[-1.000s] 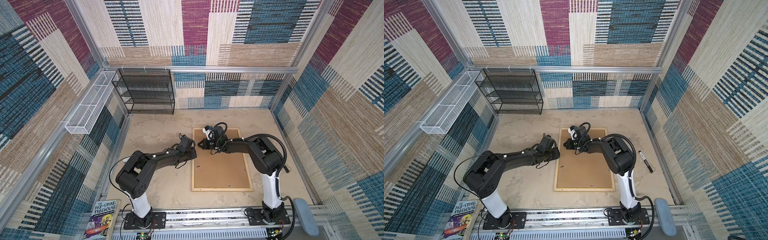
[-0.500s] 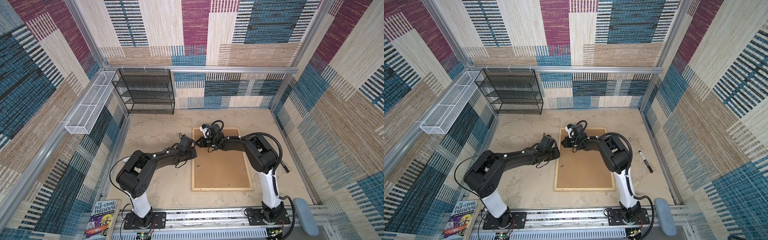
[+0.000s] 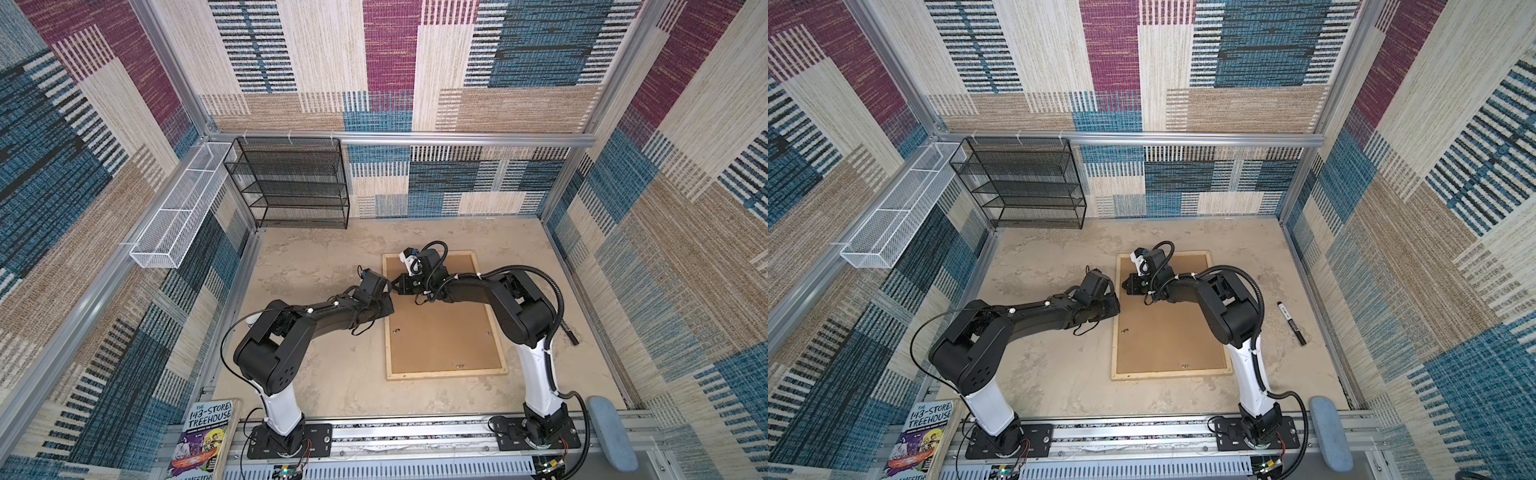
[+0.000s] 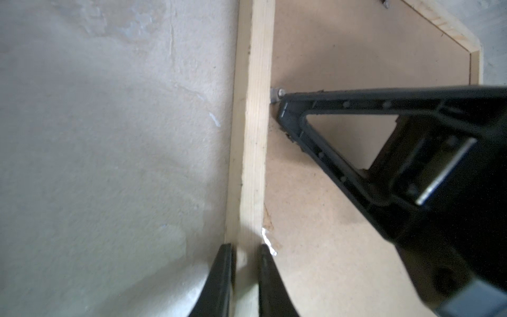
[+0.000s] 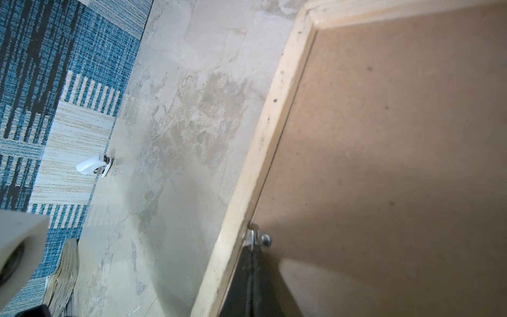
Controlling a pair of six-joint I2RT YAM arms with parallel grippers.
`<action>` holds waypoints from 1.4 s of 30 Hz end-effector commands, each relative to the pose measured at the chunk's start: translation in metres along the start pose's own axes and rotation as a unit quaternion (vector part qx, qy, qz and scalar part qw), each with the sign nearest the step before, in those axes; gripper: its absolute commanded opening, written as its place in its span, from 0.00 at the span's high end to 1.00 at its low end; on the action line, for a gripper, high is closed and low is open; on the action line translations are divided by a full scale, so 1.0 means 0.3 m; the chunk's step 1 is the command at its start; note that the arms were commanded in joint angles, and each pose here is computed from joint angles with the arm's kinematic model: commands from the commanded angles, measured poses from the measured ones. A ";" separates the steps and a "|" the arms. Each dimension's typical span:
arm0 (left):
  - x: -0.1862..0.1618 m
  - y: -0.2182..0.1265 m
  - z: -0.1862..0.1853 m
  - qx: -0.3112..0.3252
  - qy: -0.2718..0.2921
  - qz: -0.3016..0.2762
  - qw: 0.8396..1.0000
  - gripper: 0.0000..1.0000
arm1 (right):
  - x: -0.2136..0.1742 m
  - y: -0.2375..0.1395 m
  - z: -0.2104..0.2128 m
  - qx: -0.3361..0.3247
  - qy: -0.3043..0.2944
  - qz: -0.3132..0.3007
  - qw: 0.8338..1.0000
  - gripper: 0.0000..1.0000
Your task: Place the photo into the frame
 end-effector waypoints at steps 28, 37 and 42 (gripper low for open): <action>-0.037 0.025 0.002 -0.006 -0.010 0.049 0.999 0.96 | -0.040 0.063 -0.053 -0.078 0.069 0.003 0.995 1.00; -0.040 0.036 -0.012 -0.018 0.000 0.053 0.998 1.00 | -0.048 0.075 -0.056 -0.059 0.088 -0.006 0.994 1.00; -0.043 0.045 -0.014 -0.020 0.005 0.056 0.998 1.00 | -0.049 0.084 -0.058 -0.051 0.094 -0.007 0.994 1.00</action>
Point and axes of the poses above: each gripper's point midway between its finger pads, its own y axis out along the fingers, its own z axis along the line the jaws close on, x = y × z, the point moved 10 cm from there along -y, back along the fingers, and after that the axes turned 1 degree about -y, right-handed, at the moved point
